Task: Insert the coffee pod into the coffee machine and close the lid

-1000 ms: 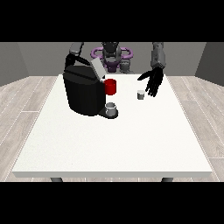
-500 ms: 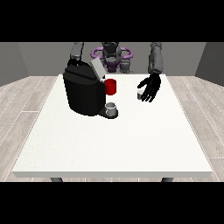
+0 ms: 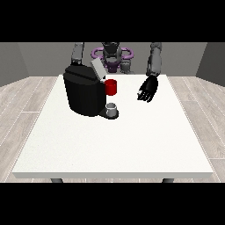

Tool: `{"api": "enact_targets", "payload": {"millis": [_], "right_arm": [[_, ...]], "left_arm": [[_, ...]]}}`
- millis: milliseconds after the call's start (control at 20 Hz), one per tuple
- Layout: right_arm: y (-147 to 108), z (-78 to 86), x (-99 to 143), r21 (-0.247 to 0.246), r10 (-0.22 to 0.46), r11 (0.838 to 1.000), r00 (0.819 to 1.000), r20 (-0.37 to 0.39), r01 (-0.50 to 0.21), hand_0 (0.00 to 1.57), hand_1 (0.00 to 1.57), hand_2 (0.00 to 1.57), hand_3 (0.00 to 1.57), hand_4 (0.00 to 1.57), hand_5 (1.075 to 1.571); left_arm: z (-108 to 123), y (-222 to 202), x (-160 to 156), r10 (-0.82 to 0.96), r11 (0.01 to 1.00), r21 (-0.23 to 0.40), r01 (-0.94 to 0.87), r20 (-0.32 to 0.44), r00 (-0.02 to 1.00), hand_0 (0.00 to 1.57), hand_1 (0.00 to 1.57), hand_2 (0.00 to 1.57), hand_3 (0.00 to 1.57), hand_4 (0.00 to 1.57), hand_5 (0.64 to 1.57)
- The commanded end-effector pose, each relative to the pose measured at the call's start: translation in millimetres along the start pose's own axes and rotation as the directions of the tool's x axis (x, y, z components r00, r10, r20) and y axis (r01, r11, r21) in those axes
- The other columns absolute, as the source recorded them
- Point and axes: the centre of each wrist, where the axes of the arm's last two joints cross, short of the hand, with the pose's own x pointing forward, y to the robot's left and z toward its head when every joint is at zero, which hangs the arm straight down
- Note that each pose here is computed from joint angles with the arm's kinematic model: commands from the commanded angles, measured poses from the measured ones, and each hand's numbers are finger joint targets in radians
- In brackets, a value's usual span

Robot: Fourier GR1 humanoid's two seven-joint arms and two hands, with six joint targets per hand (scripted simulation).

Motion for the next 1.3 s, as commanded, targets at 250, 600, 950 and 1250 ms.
{"api": "enact_targets", "payload": {"millis": [250,600,950,1250], "right_arm": [[-11,-16.0,-2,-0.006,0.001,1.000,1.000,-0.019,-0.002,0.00,0.00,0.00,0.00,0.00,1.571],[10,6.0,-23,0.007,-0.022,1.000,0.997,-0.071,0.022,0.00,0.00,0.00,0.00,0.00,1.571],[-4,-3.0,-39,-0.086,0.056,0.994,0.986,-0.157,-0.070,0.00,0.00,0.00,0.00,0.00,1.571],[-7,-1.3,-52,-0.059,0.053,0.996,0.975,-0.218,-0.067,0.00,0.00,0.00,0.00,0.00,1.571]], "left_arm": [[-14,-5,7,-0.145,0.982,-0.124,0.141,-0.022,0.989,0.73,0.73,0.96,0.85,0.39,1.571],[-11,5,-17,-0.122,0.988,-0.091,0.122,0.002,0.992,1.15,1.15,1.26,1.16,0.47,1.571],[-34,12,32,0.073,0.994,-0.096,-0.060,0.139,0.988,1.45,1.45,1.43,1.36,0.52,1.571],[-51,48,68,0.063,0.981,-0.192,-0.034,0.146,0.987,1.37,1.37,1.38,1.33,0.50,1.571]]}}
